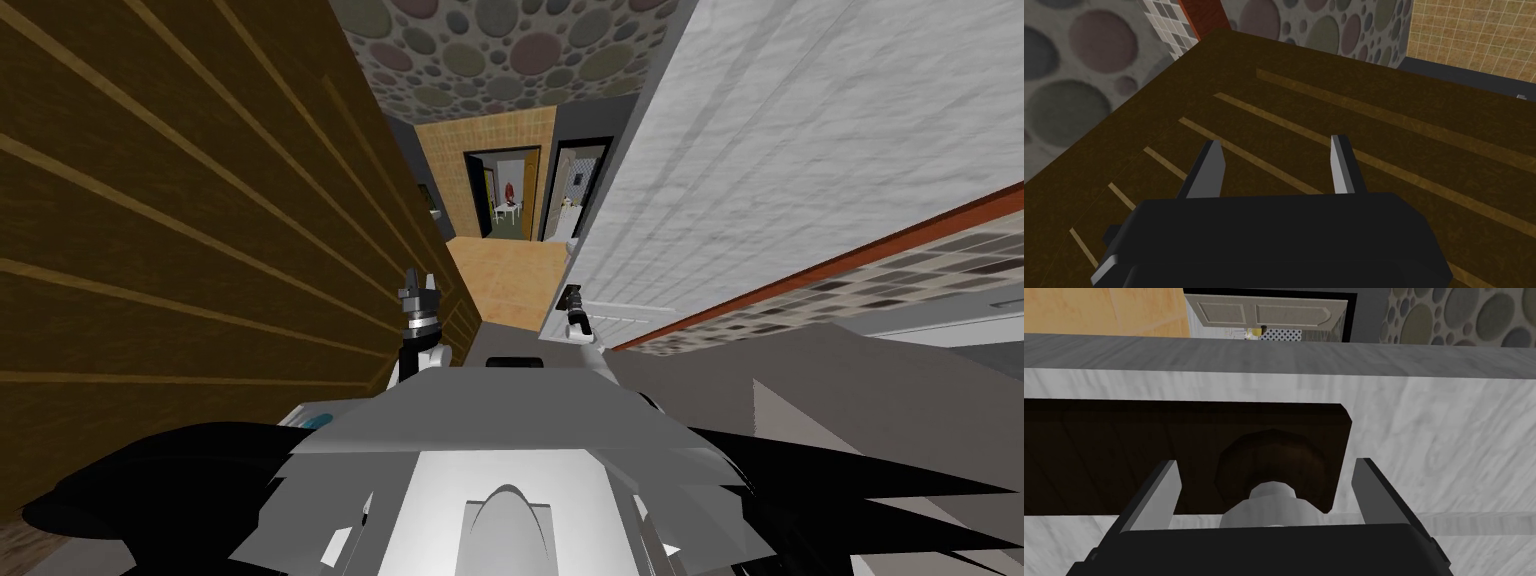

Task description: Pull the door open

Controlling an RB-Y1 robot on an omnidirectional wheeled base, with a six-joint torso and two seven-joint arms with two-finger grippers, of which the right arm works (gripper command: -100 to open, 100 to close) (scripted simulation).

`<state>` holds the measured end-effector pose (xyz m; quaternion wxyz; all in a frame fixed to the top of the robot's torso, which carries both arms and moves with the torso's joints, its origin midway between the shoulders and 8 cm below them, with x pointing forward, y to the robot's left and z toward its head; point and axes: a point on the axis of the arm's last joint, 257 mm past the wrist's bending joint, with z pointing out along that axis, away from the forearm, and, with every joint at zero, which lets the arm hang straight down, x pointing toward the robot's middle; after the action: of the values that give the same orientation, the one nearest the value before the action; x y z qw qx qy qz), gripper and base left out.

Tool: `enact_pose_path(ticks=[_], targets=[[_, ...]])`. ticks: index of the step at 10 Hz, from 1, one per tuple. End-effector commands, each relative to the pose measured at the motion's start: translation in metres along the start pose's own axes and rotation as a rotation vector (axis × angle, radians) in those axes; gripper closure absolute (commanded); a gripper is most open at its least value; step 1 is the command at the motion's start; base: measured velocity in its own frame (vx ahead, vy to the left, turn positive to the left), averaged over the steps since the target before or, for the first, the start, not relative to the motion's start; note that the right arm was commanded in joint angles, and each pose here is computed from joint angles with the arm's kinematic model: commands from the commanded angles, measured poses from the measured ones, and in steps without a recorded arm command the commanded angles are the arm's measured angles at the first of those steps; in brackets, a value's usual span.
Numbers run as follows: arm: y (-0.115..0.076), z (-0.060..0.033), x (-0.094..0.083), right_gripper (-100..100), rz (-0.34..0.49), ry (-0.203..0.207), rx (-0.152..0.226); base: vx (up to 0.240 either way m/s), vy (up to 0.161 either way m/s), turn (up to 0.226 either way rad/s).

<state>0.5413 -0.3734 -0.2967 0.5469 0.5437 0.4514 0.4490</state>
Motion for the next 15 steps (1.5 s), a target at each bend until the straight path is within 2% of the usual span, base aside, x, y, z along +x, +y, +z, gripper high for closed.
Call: enact_pose_path(ticks=[1,6,7,15], targets=[[-0.0005,0.0000,0.0011,100,-0.001,0.001,0.000,0.001,-0.001,-0.015],[-0.0005,0.0000,0.0011,100,-0.001,0.001,0.000,-0.011,0.000,0.003],[-0.0012,-0.0004,0.0016,100,-0.001,0.011,0.002,-0.075,-0.033,0.108],[0.0008,-0.0018,0.0003,100,0.003,0.073,-0.001,-0.210,-0.092,0.176]])
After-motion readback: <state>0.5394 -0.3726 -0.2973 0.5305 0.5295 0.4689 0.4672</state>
